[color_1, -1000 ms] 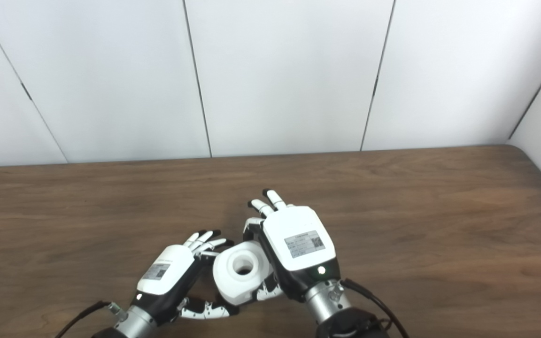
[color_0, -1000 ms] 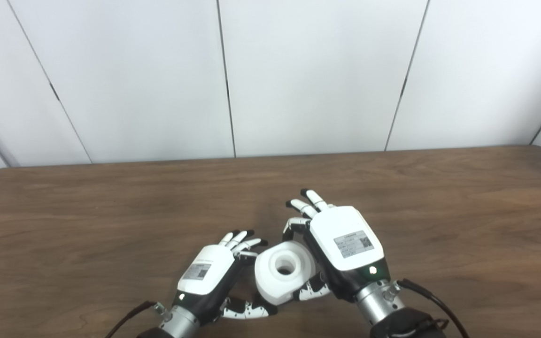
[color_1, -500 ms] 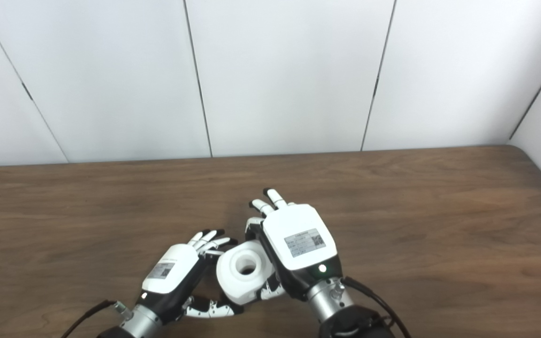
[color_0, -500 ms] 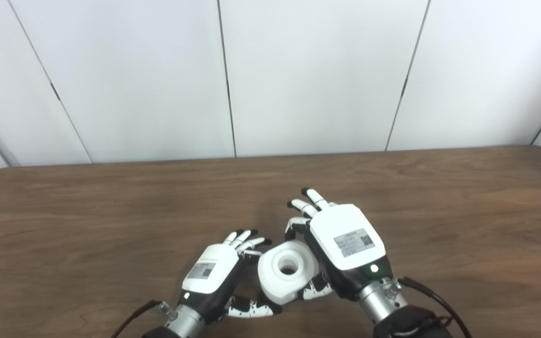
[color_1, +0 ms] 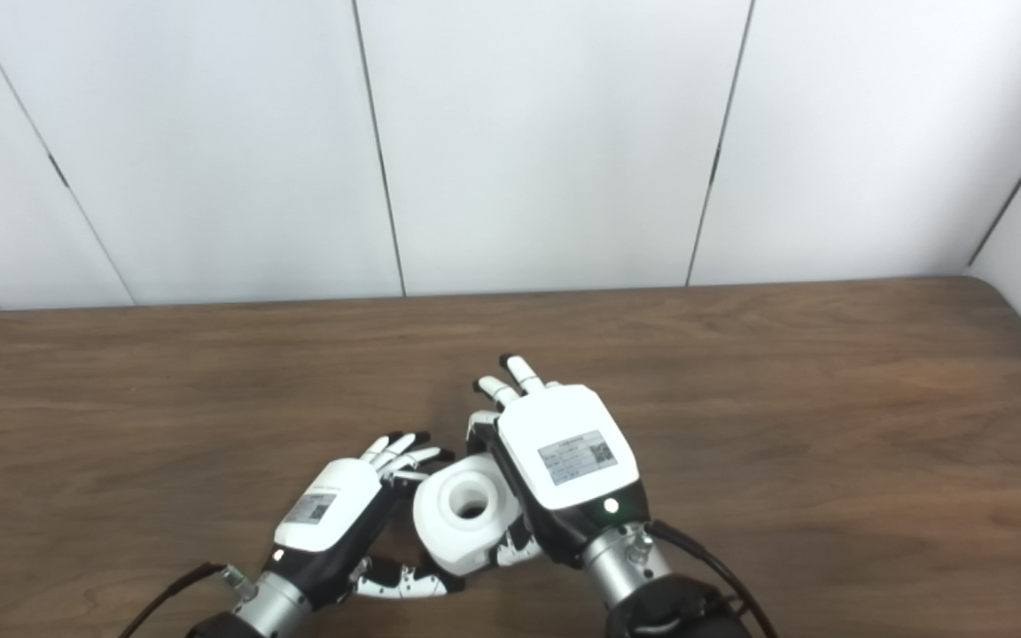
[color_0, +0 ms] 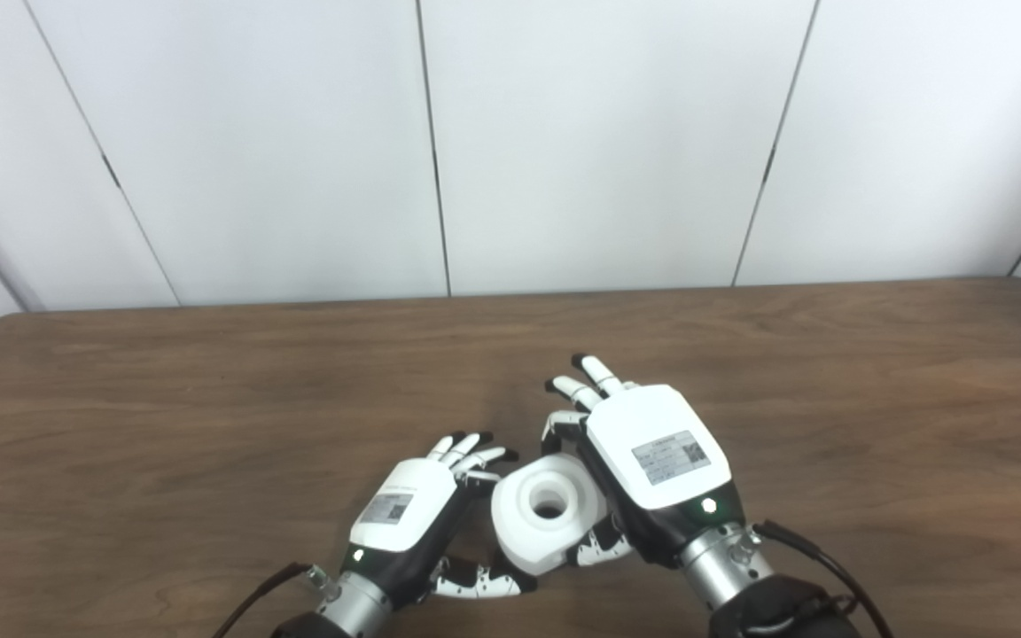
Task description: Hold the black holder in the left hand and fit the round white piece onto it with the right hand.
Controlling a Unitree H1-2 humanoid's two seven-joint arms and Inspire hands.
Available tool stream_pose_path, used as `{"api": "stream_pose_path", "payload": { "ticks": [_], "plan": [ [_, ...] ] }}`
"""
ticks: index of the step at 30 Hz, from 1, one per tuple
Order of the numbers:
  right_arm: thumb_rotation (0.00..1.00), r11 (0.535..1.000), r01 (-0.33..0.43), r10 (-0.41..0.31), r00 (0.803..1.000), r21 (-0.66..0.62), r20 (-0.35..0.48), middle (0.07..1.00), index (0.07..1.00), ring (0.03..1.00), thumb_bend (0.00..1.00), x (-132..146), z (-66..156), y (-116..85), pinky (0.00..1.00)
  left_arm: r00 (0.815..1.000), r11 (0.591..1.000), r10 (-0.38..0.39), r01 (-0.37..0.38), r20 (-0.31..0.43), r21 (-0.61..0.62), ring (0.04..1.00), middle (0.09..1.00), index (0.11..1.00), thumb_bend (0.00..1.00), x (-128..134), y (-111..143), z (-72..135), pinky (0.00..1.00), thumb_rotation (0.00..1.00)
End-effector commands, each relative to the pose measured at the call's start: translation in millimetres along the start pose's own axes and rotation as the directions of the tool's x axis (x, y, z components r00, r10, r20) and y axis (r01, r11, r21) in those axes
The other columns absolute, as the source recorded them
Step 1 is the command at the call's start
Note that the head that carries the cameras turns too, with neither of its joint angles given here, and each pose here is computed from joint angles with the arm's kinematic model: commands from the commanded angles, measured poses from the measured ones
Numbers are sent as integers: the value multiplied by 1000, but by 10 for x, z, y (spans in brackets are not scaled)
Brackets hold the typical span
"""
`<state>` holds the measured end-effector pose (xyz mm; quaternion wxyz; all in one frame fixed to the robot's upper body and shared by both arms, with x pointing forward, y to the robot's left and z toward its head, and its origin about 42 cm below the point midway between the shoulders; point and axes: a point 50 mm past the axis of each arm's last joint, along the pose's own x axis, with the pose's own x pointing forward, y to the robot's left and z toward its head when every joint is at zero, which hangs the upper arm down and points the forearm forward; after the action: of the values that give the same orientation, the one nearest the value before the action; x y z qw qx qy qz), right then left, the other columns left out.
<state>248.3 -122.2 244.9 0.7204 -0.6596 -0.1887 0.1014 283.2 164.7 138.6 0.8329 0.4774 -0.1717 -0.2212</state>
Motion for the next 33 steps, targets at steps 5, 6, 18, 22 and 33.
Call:
{"api": "stream_pose_path", "payload": {
  "ticks": [5,6,18,22,33],
  "plan": [
    [142,994,-113,113,993,9,19,867,482,950,517,-110,14,171,748,997,1000,25,-24,76,-11,971,881,480,515,137,44,167,1000,49],
    [142,994,-112,112,994,12,17,866,482,950,517,-117,10,176,751,997,1000,25,-24,77,-11,968,881,480,515,136,45,166,1000,49],
    [139,996,-49,50,999,73,-9,866,481,928,515,-242,-117,260,726,997,1000,24,-23,76,-9,970,882,480,515,130,59,155,1000,49],
    [140,996,-37,39,999,81,-23,869,481,920,515,-265,-148,278,714,997,1000,26,-25,76,-9,968,881,480,515,125,63,147,1000,49],
    [140,994,-24,29,999,105,-44,870,482,921,514,-295,-179,312,725,997,1000,27,-26,72,-13,968,880,480,515,112,66,145,1000,49]
  ]
}}
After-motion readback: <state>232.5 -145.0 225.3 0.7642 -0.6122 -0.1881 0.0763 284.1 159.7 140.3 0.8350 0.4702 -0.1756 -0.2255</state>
